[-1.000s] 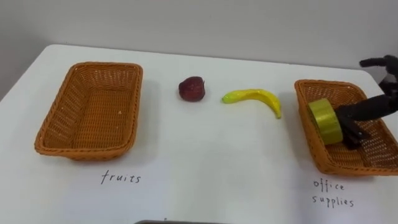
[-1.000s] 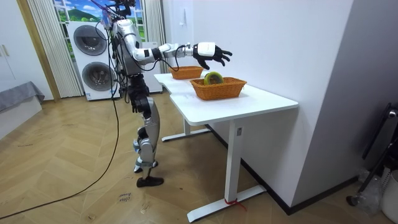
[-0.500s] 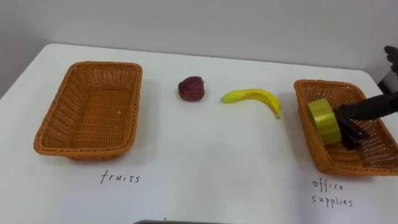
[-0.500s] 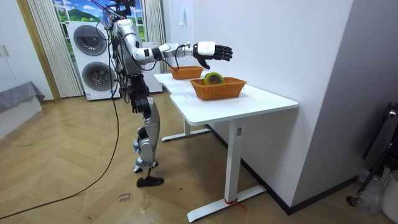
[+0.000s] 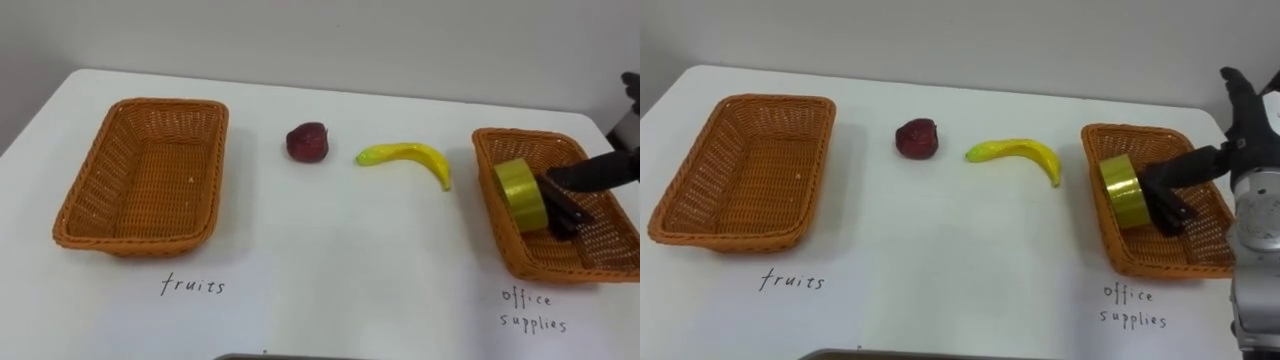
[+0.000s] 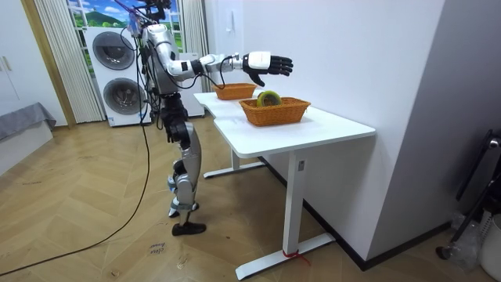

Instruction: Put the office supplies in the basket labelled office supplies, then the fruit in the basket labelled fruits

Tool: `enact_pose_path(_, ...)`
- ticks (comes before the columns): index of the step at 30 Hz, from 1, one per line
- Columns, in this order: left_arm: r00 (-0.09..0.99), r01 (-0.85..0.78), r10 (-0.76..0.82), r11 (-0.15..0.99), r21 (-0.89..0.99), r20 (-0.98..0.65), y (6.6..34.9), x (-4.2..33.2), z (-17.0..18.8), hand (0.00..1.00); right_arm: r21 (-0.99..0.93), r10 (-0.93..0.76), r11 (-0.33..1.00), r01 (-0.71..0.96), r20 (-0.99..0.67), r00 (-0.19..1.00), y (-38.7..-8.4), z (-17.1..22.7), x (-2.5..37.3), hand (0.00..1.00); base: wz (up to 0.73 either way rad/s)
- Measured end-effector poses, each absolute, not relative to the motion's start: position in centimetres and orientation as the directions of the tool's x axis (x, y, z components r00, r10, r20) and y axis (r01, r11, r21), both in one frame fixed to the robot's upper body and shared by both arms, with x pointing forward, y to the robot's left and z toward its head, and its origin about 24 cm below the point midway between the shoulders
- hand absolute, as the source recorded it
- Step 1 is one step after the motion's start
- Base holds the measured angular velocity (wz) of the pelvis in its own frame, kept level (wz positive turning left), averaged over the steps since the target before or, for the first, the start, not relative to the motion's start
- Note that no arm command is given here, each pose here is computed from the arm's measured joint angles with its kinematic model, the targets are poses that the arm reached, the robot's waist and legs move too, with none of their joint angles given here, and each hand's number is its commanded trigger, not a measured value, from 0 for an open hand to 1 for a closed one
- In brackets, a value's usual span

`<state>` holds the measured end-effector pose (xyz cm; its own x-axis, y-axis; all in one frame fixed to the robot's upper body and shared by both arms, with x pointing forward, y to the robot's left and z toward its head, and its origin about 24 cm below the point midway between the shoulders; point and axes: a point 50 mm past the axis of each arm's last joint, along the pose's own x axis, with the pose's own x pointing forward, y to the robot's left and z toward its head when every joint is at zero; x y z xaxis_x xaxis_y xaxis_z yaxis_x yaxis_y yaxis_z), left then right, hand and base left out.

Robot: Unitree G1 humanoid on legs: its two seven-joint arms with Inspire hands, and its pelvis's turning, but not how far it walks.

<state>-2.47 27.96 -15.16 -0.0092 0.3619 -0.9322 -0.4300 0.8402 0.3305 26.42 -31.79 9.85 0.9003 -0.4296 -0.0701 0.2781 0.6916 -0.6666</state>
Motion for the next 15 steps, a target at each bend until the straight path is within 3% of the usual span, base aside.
enact_pose_path(9, 0.034, -0.457, 0.361, 0.835, 0.307, -0.932, 28.0, -0.6, -15.2, 0.0, -0.648, -0.427, 0.649, 0.399, 0.124, 0.896, -30.7, 13.6, 26.4, 0.0, -0.02)
enact_pose_path(15, 0.052, -0.457, 0.346, 0.842, 0.286, -0.937, 27.9, -0.1, -15.3, 0.0, -0.682, -0.444, 0.548, 0.484, 0.253, 0.86, -30.5, 15.9, 26.8, 0.0, -0.04)
